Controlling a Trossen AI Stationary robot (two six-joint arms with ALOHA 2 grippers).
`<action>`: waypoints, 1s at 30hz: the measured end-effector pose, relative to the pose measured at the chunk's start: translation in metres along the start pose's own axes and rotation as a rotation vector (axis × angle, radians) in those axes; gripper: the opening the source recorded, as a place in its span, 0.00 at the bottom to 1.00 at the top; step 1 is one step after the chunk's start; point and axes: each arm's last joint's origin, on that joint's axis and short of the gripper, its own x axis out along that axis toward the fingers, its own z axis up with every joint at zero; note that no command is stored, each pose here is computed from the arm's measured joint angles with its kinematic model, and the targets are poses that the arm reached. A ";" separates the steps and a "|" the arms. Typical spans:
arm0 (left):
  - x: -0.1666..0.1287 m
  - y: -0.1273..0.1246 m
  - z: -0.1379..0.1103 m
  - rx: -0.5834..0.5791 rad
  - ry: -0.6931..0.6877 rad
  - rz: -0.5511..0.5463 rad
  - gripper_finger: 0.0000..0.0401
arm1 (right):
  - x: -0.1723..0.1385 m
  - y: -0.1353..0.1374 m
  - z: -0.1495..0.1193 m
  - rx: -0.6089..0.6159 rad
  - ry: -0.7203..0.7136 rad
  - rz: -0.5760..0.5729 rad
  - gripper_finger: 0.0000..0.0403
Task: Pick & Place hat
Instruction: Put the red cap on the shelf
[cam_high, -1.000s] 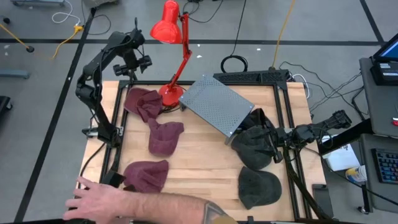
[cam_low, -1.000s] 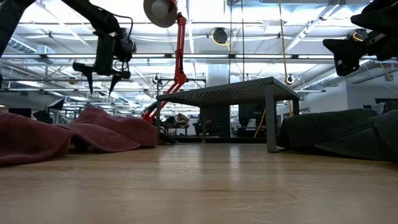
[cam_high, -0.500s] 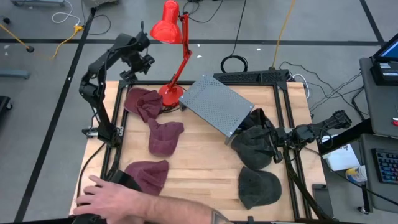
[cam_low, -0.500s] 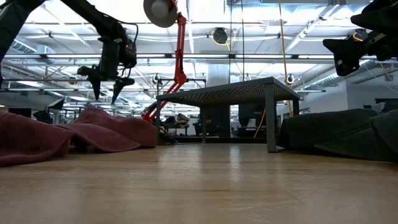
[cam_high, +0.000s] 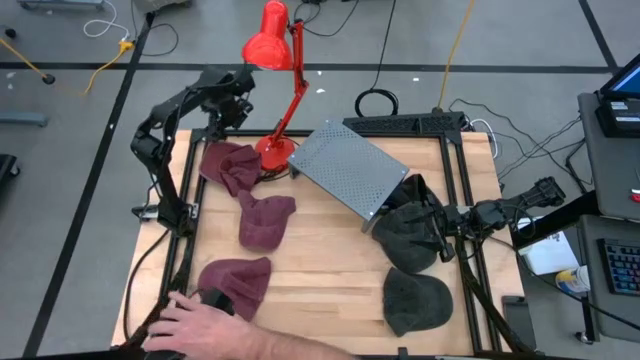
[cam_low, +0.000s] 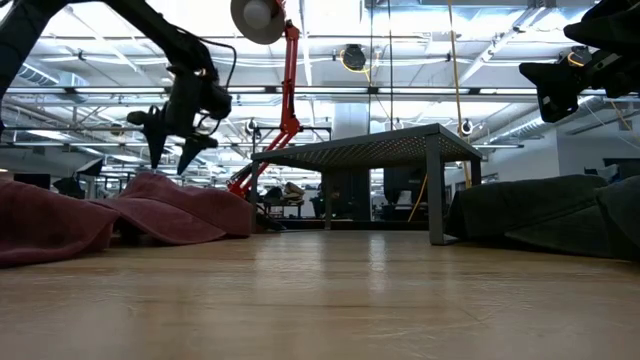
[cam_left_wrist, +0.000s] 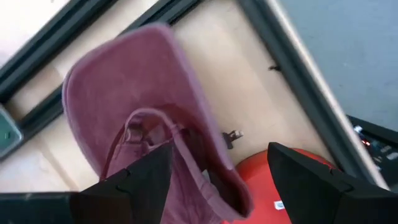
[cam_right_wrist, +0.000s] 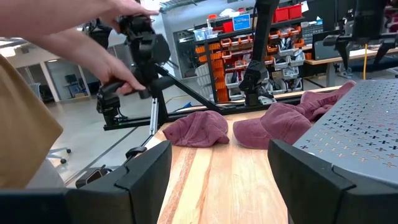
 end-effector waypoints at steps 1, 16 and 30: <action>0.004 0.000 -0.003 -0.003 -0.001 0.001 0.67 | 0.000 0.000 0.000 0.000 0.000 0.000 0.65; 0.056 0.002 -0.018 0.004 -0.067 0.000 0.67 | 0.000 0.000 0.000 0.000 0.000 0.000 0.64; 0.062 0.005 -0.017 0.038 -0.025 0.019 0.37 | 0.000 0.000 0.000 0.000 0.000 0.000 0.64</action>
